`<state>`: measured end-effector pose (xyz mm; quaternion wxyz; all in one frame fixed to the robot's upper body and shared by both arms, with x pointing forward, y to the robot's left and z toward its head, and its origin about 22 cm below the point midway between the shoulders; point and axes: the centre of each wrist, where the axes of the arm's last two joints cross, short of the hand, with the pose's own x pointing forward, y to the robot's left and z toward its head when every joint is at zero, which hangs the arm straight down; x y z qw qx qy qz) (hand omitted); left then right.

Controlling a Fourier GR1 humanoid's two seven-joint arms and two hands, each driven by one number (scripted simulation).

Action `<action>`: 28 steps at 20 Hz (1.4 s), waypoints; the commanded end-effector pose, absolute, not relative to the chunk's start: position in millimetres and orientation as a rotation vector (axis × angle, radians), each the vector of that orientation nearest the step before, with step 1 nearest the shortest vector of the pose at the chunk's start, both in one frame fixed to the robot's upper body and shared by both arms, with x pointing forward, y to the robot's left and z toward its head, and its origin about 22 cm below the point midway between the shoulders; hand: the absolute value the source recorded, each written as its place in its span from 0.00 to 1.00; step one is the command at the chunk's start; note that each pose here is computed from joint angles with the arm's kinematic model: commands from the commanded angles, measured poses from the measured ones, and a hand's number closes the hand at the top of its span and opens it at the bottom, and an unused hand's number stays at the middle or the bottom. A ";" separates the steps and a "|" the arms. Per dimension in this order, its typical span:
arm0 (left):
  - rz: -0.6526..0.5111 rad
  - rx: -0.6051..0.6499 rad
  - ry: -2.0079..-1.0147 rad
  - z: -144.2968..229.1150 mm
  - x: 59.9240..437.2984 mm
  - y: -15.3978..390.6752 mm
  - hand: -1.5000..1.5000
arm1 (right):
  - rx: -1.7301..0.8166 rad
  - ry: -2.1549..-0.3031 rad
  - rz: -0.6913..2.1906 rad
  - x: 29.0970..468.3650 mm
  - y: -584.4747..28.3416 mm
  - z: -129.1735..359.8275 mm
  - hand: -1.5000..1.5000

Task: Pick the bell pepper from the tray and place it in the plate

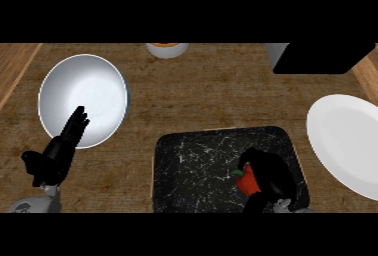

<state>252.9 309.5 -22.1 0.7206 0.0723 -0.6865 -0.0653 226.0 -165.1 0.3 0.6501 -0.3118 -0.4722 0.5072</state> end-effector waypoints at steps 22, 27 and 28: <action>-0.048 0.240 -1.488 -27.5 229.2 334.4 0.50 | -1.281 -1.110 0.631 101.9 -518.9 86.2 1.00; -0.091 0.205 -1.508 -23.5 236.8 324.2 0.50 | -1.350 -1.272 0.526 49.1 -567.8 124.1 1.00; -0.087 0.202 -1.492 -26.8 238.1 320.2 0.50 | -1.390 -1.296 0.482 37.1 -575.6 116.6 1.00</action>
